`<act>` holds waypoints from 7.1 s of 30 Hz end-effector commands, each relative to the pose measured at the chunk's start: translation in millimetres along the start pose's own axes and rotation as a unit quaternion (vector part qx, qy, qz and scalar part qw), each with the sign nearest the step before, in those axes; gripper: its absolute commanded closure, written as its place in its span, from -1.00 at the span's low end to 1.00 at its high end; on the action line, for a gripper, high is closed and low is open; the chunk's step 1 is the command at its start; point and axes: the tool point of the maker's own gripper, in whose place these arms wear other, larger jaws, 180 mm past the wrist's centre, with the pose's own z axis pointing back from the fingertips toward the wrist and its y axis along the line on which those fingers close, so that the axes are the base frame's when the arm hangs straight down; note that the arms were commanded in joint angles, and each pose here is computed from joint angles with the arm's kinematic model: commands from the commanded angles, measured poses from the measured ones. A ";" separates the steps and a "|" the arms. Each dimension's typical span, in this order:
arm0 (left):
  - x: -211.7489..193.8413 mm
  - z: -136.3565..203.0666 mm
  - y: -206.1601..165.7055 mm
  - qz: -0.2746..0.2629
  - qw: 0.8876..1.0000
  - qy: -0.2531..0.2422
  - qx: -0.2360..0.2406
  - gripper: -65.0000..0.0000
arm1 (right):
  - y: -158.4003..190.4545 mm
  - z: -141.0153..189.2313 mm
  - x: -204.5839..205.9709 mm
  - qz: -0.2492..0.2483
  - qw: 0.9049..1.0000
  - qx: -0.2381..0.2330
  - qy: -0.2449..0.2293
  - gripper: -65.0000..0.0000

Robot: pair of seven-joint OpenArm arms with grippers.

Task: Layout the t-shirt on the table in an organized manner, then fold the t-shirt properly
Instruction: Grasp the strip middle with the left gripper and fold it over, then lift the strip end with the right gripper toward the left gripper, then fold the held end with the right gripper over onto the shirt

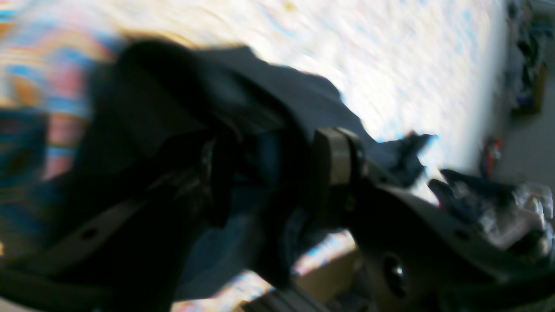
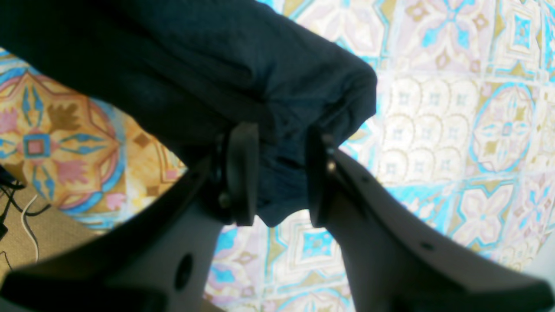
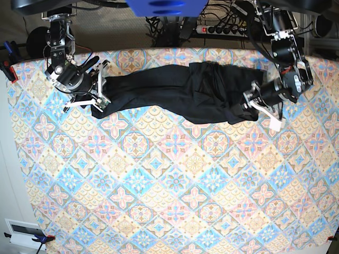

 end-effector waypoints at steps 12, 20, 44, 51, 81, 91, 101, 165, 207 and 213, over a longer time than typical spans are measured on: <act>-73.1 -22.7 -83.9 -0.057 0.985 0.108 -0.118 0.20 | -9.2 5.1 8.4 0.004 1.000 -0.012 -0.016 0.46; 10.0 32.8 -31.4 -0.031 0.998 -0.035 -0.051 0.35 | -9.2 5.1 8.4 0.004 1.000 -0.012 -0.016 0.46; -0.2 -37.4 -10.7 0.043 0.996 0.045 -0.065 0.36 | -7.9 5.1 8.8 0.006 1.000 -0.011 -0.016 0.46; -11.7 -24.9 -55.2 -0.019 0.993 0.049 -0.106 0.36 | -7.7 4.5 8.0 0.005 1.000 -0.010 -0.015 0.46; -61.1 -54.0 -7.0 -0.135 0.978 0.155 0.038 0.36 | -13.4 3.8 19.0 0.004 1.000 -0.017 -0.026 0.46; -27.9 -73.3 -1.3 -0.120 0.990 0.062 0.047 0.36 | -11.1 3.1 19.0 0.002 1.000 -0.015 -0.026 0.46; -2.4 -26.5 -19.9 -0.086 0.996 -0.012 0.010 0.36 | -21.3 2.9 8.3 -0.020 0.999 -0.026 -0.013 0.45; -1.7 4.9 -19.2 -0.035 0.998 -0.047 -0.022 0.36 | 1.0 -52.4 -14.4 -0.389 0.904 0.156 -0.085 1.00; -45.7 -20.2 14.0 -0.012 0.999 0.019 0.029 0.38 | -67.8 4.6 122.2 -0.279 0.920 0.084 -0.262 1.00; -45.2 -21.1 13.3 -0.011 0.999 0.018 0.028 0.60 | -27.3 0.2 166.5 -0.266 0.908 0.139 -0.292 1.00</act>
